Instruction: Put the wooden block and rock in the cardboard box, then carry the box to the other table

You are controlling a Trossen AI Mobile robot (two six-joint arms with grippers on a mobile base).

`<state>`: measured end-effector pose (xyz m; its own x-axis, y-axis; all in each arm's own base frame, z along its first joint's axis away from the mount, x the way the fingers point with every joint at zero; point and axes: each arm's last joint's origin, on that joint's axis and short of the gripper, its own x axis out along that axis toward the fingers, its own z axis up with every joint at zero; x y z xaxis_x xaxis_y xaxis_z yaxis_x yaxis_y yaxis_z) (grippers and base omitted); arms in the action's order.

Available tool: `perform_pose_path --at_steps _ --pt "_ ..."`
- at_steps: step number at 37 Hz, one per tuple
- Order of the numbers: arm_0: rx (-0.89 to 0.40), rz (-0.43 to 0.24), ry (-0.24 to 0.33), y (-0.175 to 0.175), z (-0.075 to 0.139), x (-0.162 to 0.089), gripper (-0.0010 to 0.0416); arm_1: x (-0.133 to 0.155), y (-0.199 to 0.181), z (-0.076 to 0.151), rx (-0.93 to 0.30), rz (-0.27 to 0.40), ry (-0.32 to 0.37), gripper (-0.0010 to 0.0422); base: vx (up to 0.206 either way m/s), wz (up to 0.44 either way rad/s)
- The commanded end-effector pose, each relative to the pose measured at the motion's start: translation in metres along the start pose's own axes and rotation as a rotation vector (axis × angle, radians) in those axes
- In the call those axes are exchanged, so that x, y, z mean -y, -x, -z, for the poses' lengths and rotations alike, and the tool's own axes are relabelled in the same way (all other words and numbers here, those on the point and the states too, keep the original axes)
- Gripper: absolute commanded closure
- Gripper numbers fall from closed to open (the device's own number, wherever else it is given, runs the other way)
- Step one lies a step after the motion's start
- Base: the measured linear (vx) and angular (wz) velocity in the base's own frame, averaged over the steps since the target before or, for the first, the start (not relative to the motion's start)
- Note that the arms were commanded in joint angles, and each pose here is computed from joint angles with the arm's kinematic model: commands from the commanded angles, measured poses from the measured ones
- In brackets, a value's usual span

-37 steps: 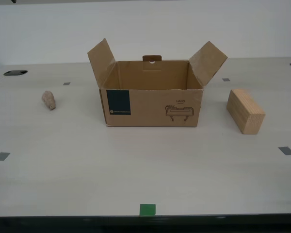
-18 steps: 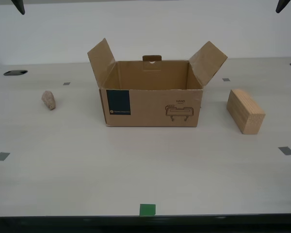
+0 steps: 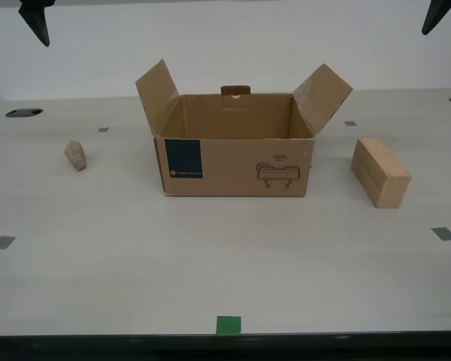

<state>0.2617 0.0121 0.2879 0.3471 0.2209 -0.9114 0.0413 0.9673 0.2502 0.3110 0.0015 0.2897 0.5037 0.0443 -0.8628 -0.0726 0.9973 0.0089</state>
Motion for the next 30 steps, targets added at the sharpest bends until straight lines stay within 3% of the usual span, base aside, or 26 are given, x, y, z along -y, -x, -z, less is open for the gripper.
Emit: perform_pose_path --at_steps 1,10,30 --pt "-0.015 -0.005 0.005 -0.004 0.003 -0.001 0.0016 0.000 -0.002 0.001 0.000 -0.002 0.016 0.0046 0.000 0.000" --pt "-0.009 -0.015 0.033 -0.019 0.003 -0.005 0.0016 0.000 -0.002 0.000 0.012 -0.001 0.030 0.0046 0.000 0.000" --pt "-0.130 -0.006 0.058 -0.079 0.001 -0.002 0.0016 -0.001 -0.002 0.000 0.014 -0.003 0.038 0.0046 0.000 0.000"
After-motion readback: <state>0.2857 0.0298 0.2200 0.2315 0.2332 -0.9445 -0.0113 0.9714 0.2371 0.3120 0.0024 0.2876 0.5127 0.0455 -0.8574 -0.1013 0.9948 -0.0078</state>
